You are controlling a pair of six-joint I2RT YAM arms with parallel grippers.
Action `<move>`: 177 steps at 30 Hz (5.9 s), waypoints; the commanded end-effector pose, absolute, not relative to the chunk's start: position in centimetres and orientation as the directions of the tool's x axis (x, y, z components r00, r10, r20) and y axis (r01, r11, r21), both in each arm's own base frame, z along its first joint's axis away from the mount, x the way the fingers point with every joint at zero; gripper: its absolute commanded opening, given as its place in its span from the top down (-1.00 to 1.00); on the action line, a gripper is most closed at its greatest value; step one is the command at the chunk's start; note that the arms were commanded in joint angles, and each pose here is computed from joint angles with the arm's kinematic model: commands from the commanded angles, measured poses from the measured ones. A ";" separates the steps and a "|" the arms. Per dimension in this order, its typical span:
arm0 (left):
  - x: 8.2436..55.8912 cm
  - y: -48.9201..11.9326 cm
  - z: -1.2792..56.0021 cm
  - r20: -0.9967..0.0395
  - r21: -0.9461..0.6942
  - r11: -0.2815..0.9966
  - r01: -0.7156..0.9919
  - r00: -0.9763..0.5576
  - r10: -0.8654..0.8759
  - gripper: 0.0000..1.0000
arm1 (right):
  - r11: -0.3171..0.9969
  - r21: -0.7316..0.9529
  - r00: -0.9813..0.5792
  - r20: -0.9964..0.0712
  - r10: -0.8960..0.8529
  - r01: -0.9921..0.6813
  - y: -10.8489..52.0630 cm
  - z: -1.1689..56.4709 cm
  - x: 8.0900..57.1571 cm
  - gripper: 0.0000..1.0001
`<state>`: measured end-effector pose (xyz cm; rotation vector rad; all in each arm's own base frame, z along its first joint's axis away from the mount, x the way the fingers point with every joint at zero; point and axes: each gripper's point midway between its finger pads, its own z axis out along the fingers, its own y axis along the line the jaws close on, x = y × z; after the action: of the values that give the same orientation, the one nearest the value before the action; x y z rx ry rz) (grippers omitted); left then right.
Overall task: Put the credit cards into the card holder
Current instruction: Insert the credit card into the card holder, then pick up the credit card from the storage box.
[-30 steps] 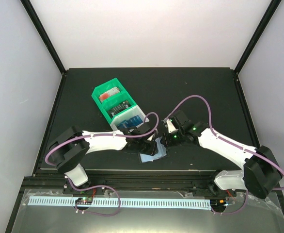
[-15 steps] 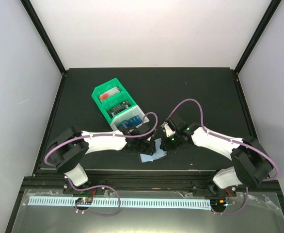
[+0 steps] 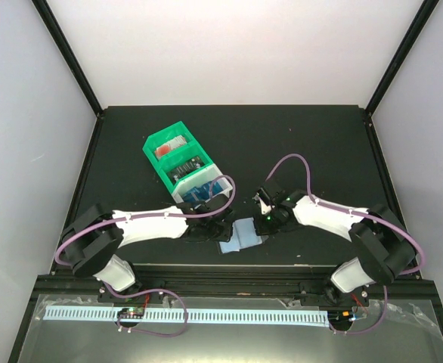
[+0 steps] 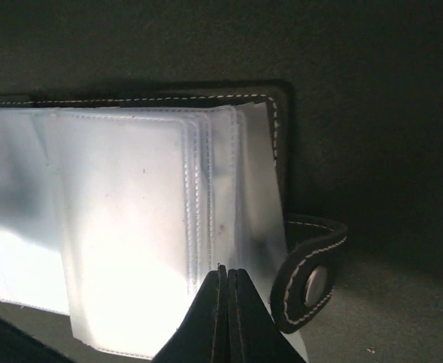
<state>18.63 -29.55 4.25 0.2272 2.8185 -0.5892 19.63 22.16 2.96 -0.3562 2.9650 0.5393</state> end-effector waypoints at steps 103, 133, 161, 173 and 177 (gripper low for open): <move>36.6 -7.3 8.2 -0.255 -0.519 0.810 -0.275 -0.854 -0.453 -0.42 | 0.776 0.201 -0.793 -0.298 -0.532 -0.597 42.1 7.4 33.9 0.01; 34.0 -8.4 4.0 -0.107 -0.535 0.776 -0.334 -0.884 -0.455 -0.02 | 0.638 0.352 -0.726 -0.247 -0.642 -0.684 44.6 4.8 30.7 0.55; 34.1 -8.6 3.9 -0.101 -0.547 0.766 -0.337 -0.882 -0.460 0.00 | 0.524 0.603 -0.754 -0.212 -0.622 -0.602 45.6 8.6 28.0 0.22; 34.0 -8.7 3.9 -0.102 -0.550 0.766 -0.333 -0.884 -0.457 0.00 | 0.500 0.647 -0.748 -0.170 -0.642 -0.576 46.1 7.2 27.2 0.57; 34.1 -8.6 4.1 -0.106 -0.550 0.766 -0.332 -0.882 -0.459 0.01 | 0.497 0.653 -0.748 -0.164 -0.643 -0.571 46.1 7.1 27.1 0.58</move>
<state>34.27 -8.17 4.18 -0.6263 2.7213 -0.7439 27.66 45.65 7.75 -1.1225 2.7938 1.1080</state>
